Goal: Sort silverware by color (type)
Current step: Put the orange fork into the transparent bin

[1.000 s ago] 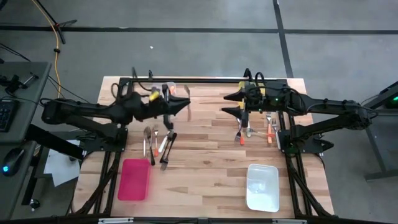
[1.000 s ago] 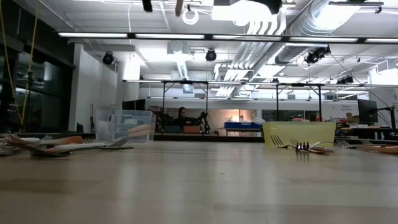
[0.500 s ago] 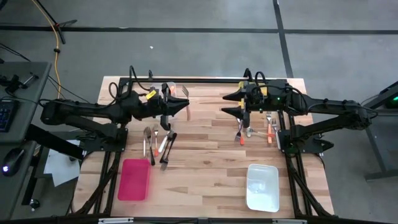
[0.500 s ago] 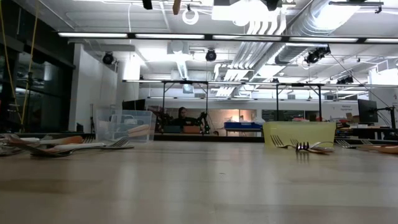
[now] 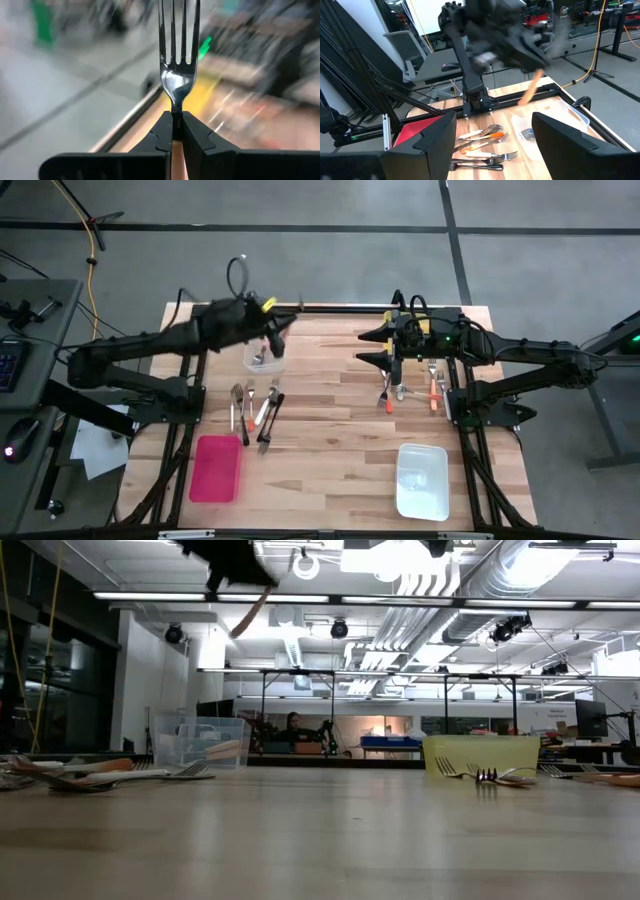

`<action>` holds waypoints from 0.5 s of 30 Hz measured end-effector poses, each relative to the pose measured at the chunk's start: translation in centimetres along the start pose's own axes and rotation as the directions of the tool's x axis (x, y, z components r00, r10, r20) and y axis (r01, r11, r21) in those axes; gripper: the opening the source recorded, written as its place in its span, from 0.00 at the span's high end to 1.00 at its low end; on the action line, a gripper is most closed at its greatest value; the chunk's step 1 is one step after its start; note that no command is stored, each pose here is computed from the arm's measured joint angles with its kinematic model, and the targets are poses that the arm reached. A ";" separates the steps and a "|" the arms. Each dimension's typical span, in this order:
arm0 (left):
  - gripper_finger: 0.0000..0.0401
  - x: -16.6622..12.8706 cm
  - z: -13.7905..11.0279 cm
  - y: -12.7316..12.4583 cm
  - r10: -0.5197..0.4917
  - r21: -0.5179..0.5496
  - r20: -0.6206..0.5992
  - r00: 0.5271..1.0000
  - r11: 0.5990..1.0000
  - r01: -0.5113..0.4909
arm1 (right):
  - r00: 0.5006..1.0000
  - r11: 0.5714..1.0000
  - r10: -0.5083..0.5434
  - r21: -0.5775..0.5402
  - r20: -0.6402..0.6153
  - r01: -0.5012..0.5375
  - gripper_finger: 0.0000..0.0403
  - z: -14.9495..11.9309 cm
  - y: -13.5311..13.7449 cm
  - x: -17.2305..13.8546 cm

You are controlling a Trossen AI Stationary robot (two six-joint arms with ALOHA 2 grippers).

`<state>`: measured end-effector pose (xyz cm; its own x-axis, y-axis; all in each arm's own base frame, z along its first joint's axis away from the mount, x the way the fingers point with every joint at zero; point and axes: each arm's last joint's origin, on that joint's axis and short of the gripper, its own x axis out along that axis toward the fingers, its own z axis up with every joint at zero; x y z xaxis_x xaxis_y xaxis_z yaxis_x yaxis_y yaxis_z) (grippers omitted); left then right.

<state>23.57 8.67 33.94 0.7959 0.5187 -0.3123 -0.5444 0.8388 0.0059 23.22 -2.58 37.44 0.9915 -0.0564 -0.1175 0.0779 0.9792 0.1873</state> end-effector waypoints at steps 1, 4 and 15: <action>0.99 0.4 -0.6 0.9 0.043 -0.004 -0.071 0.997 0.999 -0.044 | 1.000 1.000 0.000 0.000 0.000 0.000 0.39 0.0 0.0 0.0; 0.99 1.1 -2.4 3.4 0.152 -0.034 -0.253 0.955 0.986 -0.166 | 1.000 1.000 0.000 0.003 0.000 0.000 0.39 0.0 0.0 0.0; 0.99 5.5 -8.1 6.5 0.279 -0.038 -0.632 0.723 0.921 -0.388 | 1.000 1.000 -0.004 0.029 -0.016 0.004 0.39 -0.3 -0.1 0.4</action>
<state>22.26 15.62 24.56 0.2563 0.5042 -0.8247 -0.8199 0.5652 0.0907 23.56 -2.62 37.11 0.9893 -0.0570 -0.1342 0.0852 0.9729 0.2148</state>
